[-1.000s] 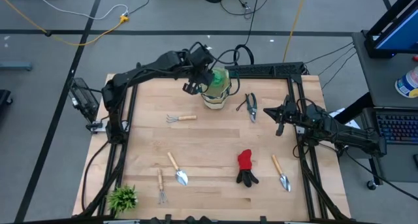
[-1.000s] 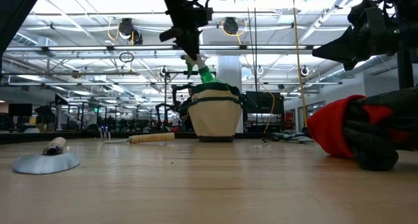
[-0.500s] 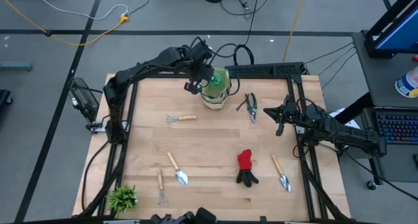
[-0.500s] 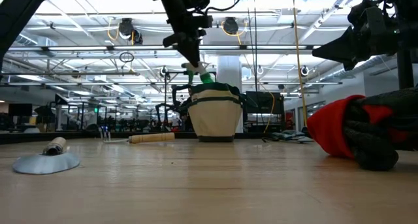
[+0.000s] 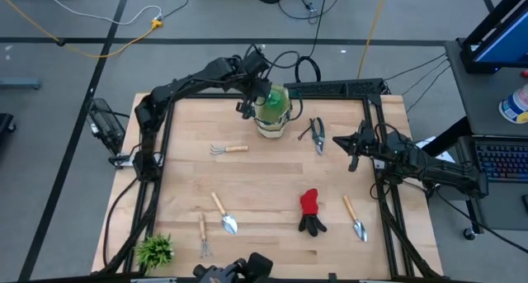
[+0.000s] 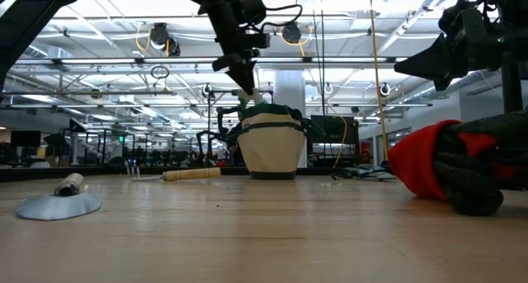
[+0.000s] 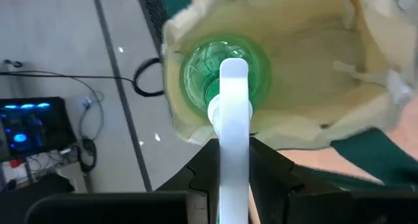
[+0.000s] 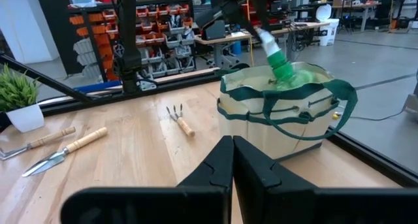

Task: Pick & Place Garden tools in Gardening bag
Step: Put the spray bottle into the gardening bag

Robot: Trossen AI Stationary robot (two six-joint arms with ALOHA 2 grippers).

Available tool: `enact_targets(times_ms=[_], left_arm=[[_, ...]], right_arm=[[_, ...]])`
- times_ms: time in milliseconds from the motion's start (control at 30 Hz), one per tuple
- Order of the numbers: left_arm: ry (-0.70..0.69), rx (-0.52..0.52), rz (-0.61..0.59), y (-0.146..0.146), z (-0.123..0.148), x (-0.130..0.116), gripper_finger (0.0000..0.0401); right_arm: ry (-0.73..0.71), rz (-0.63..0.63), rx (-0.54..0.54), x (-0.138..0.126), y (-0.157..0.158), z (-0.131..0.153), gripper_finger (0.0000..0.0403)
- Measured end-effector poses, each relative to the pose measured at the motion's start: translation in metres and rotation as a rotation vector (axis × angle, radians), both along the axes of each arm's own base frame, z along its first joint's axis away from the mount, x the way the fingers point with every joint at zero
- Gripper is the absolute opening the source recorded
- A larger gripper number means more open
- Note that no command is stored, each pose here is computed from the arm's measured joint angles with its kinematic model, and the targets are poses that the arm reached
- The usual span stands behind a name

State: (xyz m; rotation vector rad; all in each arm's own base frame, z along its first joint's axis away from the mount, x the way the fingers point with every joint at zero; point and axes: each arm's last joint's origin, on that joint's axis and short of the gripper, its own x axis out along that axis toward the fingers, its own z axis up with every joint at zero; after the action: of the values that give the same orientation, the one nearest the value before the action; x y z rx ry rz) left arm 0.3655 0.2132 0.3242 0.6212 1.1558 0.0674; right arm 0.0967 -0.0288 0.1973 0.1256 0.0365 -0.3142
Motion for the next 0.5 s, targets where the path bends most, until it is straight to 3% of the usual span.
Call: enact_targets(times_ms=[500], left_arm=[[-0.063,0.049,0.009,0.0051,0.0046,0.004,0.0072]], right_arm=[[0.002,0.0,0.0,0.0003,-0.0001,0.0,0.0]])
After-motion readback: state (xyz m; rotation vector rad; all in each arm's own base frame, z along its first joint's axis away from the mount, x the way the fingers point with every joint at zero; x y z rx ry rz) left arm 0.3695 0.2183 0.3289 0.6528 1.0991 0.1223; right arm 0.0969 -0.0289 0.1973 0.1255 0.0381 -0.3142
